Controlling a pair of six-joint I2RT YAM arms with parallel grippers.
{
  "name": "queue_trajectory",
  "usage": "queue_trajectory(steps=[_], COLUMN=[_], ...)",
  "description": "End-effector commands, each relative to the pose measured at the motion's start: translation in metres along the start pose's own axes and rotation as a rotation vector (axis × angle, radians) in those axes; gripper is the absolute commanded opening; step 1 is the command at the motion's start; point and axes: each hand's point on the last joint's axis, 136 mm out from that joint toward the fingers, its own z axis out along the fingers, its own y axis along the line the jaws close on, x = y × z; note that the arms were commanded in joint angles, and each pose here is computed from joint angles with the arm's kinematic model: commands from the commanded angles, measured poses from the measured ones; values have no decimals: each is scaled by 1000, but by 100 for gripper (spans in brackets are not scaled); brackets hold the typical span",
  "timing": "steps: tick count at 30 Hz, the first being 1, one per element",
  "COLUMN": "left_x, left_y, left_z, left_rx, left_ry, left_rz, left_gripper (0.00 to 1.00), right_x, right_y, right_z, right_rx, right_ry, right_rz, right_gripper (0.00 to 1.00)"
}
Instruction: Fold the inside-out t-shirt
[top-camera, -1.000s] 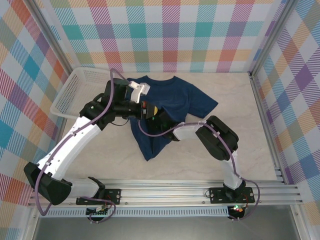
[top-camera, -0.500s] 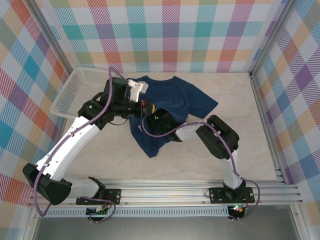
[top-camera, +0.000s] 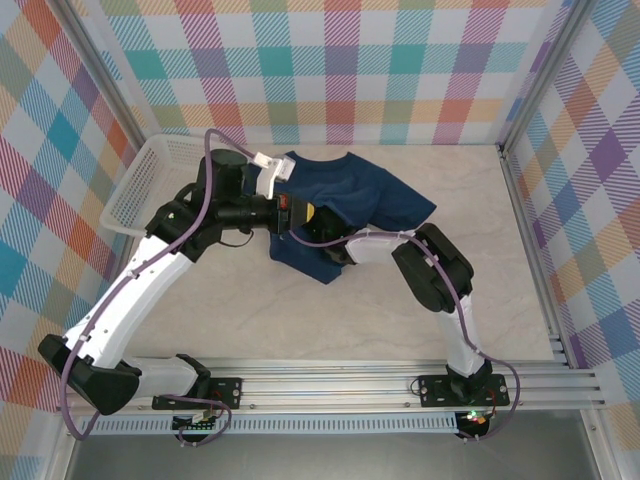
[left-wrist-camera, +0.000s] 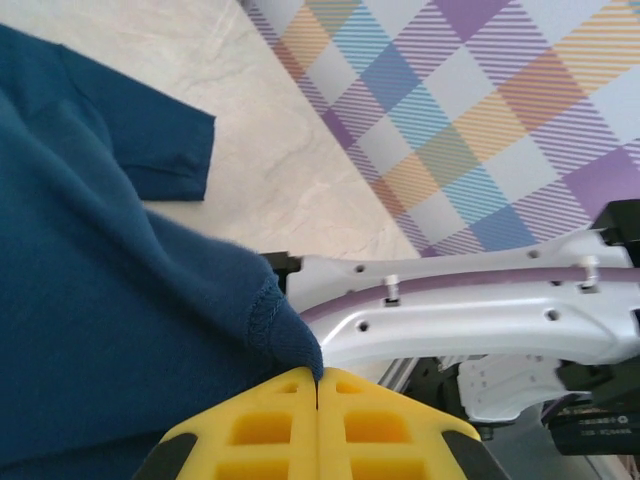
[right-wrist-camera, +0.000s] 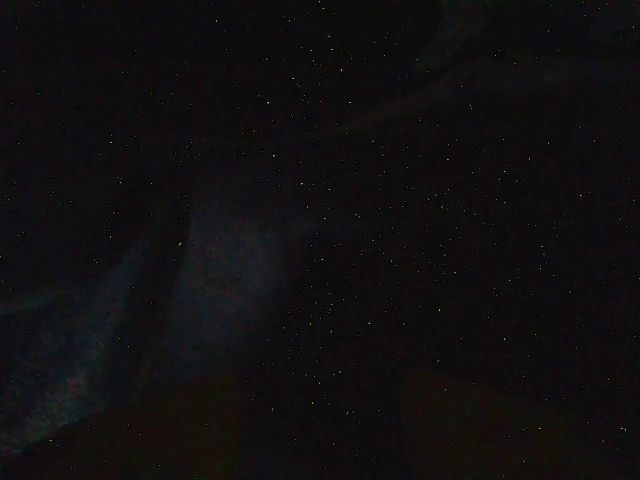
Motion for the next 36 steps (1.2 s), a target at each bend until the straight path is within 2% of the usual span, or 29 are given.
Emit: queue_trajectory(steps=[1,7,15,26,32,34,36], left_x=[-27,-38,-30,-35,-39,-40,-42], left_y=[-44,-51,-40,-52,-63,-66,-67], left_z=[-23,-37,-28,-34,-39,-41,-44], left_rx=[132,114,88,127,165,173,171], left_ry=[-88,-146,-118,-128,-136,-141,-151], left_rz=[61,87,70,86,96,103,109], left_gripper=[0,0,0,0,0,0,0], right_x=[5,9,-2,-10,-15,-15,-15], right_y=[-16,-40,-49,-55,-58,-62,-67], right_z=[2,-10,-8,23,43,48,52], right_rx=[89,183,184,179,184,189,200], right_ry=[54,126,163,192,199,212,227], right_rz=[-21,-180,-390,-729,-818,-831,-835], right_gripper=[46,49,54,65,69,75,76])
